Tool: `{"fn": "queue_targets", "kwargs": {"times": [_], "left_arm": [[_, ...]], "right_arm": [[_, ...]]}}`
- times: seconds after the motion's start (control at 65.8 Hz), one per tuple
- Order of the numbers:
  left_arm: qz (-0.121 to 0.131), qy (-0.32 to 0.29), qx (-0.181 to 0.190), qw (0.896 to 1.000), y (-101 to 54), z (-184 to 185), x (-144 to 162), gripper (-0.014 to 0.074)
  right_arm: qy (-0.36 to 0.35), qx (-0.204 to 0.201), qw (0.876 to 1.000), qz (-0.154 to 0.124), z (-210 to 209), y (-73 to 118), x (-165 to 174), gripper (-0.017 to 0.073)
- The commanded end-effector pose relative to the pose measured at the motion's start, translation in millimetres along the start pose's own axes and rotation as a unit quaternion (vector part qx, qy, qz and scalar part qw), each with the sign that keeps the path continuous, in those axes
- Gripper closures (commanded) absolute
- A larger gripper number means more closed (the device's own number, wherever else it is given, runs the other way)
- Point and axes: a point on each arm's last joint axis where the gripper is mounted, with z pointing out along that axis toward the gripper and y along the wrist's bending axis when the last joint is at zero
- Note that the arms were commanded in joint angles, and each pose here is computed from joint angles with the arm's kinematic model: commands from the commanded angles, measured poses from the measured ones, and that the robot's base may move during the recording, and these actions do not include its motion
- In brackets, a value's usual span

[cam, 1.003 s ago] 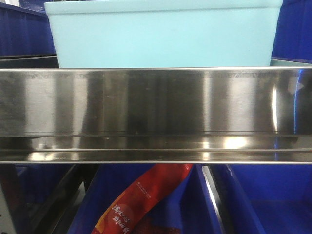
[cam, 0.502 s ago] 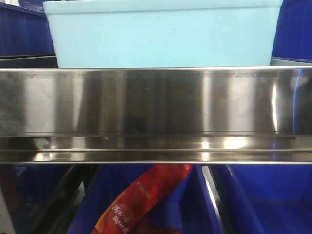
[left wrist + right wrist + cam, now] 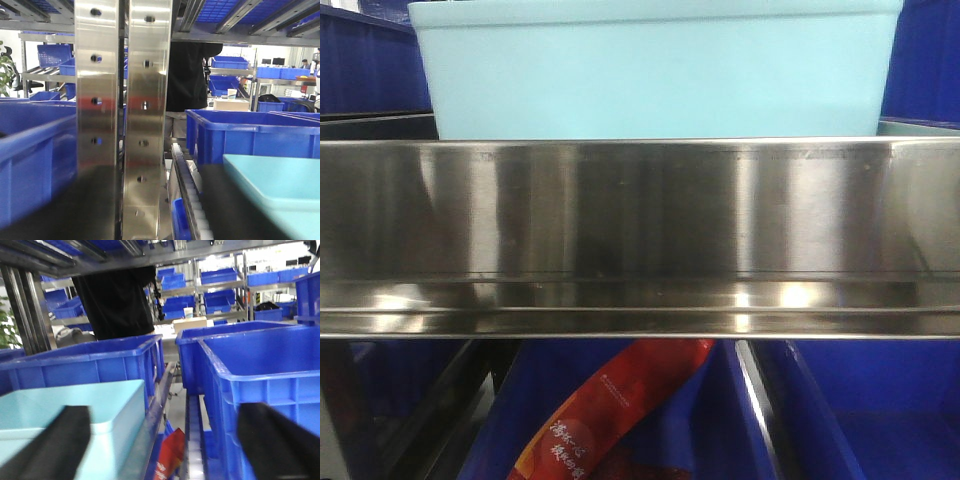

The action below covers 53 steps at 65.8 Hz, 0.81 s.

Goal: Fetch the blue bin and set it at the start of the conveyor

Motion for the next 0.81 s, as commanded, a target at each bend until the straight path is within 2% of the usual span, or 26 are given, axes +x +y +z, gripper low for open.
{"fn": "queue_targets", "kwargs": {"times": [0.0, 0.091, 0.167, 0.228, 0.274, 0.38, 0.441, 0.547, 0.623, 0.714, 0.79], "left_arm": [[-0.001, 0.023, -0.001, 1.000, -0.2, 13, -4, 0.0092], [-0.001, 0.068, 0.004, 0.998, -1.2, 25, -10, 0.0064], [-0.003, 0.081, 0.031, 0.996, -5.2, 31, -21, 0.0064], [0.014, 0.094, 0.063, 0.994, -10.1, 37, -31, 0.0064], [0.027, 0.111, 0.094, 0.989, -15.8, 44, -40, 0.0064], [0.028, 0.155, 0.148, 0.976, -30.9, 64, -51, 0.0064], [0.027, 0.187, 0.180, 0.965, -44.4, 81, -54, 0.0064], [0.037, 0.223, 0.211, 0.951, -65.8, 110, -59, 0.0064], [0.040, 0.253, 0.220, 0.941, -81.1, 134, -61, 0.0064], [0.032, 0.295, 0.215, 0.930, -97.0, 165, -58, 0.0064], [0.035, 0.323, 0.212, 0.921, -109.1, 190, -54, 0.0064]], "right_arm": [[-0.017, 0.017, 0.999, -0.031, 8, -3.5, -4, -0.0011], [-0.017, 0.018, 0.999, -0.034, 13, -2.8, -13, -0.0009], [0.011, 0.016, 0.999, -0.034, 18, -0.9, -21, -0.0009], [0.039, 0.012, 0.999, -0.034, 23, 1.2, -29, -0.0009], [0.058, 0.004, 0.998, -0.033, 31, 3.1, -36, -0.0009], [0.071, -0.019, 0.997, -0.031, 46, 8.1, -51, -0.0009], [0.092, -0.033, 0.995, -0.031, 59, 11.6, -58, -0.0009], [0.155, -0.054, 0.986, -0.032, 90, 18.4, -63, -0.0009], [0.195, -0.062, 0.978, -0.033, 111, 22.7, -64, -0.0009], [0.247, -0.064, 0.966, -0.034, 143, 26.1, -62, -0.0009], [0.279, -0.065, 0.957, -0.037, 166, 28.5, -65, -0.0009]]}}
